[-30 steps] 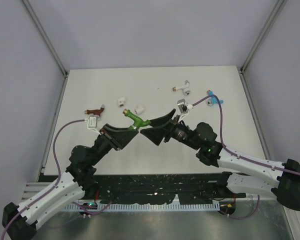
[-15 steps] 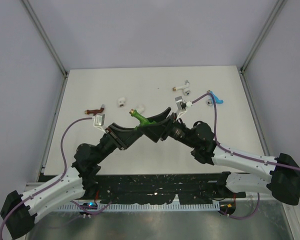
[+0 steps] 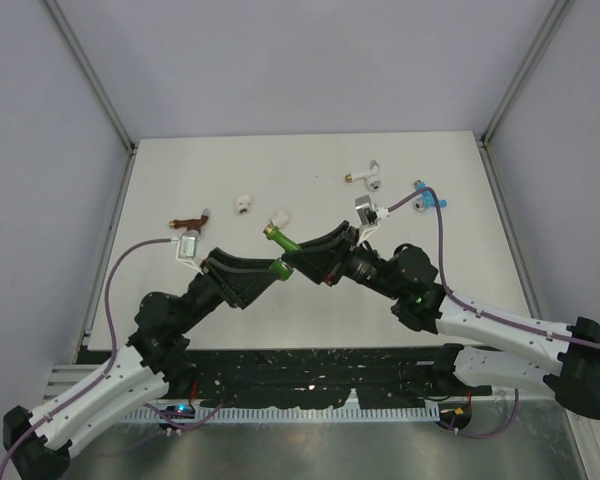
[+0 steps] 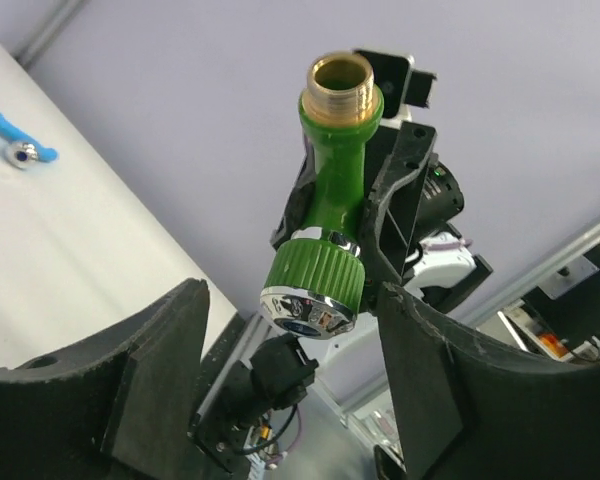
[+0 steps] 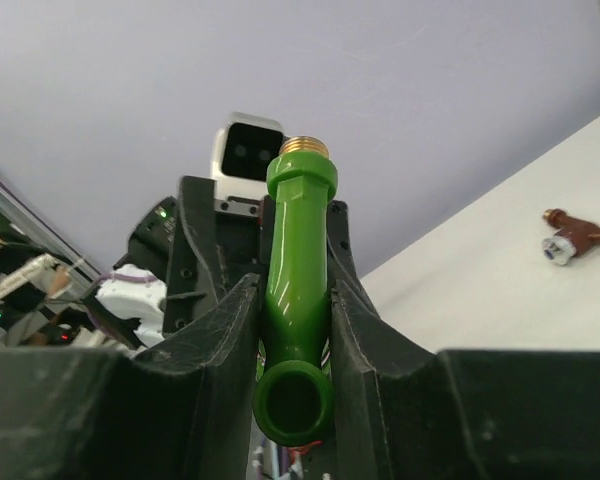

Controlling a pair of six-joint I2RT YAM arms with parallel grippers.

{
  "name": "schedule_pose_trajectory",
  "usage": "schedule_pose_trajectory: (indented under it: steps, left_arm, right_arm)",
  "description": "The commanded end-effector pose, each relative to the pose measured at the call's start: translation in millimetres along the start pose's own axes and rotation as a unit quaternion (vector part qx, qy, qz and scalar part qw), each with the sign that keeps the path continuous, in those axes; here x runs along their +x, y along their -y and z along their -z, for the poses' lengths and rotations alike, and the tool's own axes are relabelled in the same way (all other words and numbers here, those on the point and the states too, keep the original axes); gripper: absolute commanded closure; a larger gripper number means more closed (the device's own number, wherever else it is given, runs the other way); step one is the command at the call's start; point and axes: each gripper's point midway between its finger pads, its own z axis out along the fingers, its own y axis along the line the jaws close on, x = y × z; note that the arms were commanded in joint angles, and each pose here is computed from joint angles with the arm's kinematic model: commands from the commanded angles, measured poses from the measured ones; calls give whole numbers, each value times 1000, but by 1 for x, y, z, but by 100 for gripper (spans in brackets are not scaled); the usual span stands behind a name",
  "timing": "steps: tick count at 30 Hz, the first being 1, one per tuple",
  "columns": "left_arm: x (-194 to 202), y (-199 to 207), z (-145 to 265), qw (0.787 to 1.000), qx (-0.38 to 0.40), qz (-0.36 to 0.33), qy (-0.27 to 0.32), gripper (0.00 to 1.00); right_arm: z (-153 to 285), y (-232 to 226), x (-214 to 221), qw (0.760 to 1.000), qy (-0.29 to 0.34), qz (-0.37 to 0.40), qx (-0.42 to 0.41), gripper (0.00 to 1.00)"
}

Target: Install the water faucets

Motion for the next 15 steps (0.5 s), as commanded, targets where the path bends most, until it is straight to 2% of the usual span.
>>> schedule_pose_trajectory:
  steps: [1, 3, 6, 9, 15]
  left_arm:
    - [-15, 3, 15, 988, -51, -141, -36, 23]
    - [-20, 5, 24, 971, -66, -221, -64, 16]
    - [-19, 17, 32, 944, -61, -300, -127, 12]
    - [-19, 32, 31, 918, -35, -352, -177, 11]
    - [-13, 48, 20, 874, 10, -402, -273, 12]
  right_arm:
    - [13, -15, -22, 996, 3, 92, -5, 95]
    - [19, -19, -19, 991, -27, 134, -12, 95]
    - [24, -26, -15, 980, -56, 190, -33, 95]
    - [33, -30, -9, 969, -87, 226, -49, 95]
    - [43, -43, -8, 945, -119, 290, -89, 95]
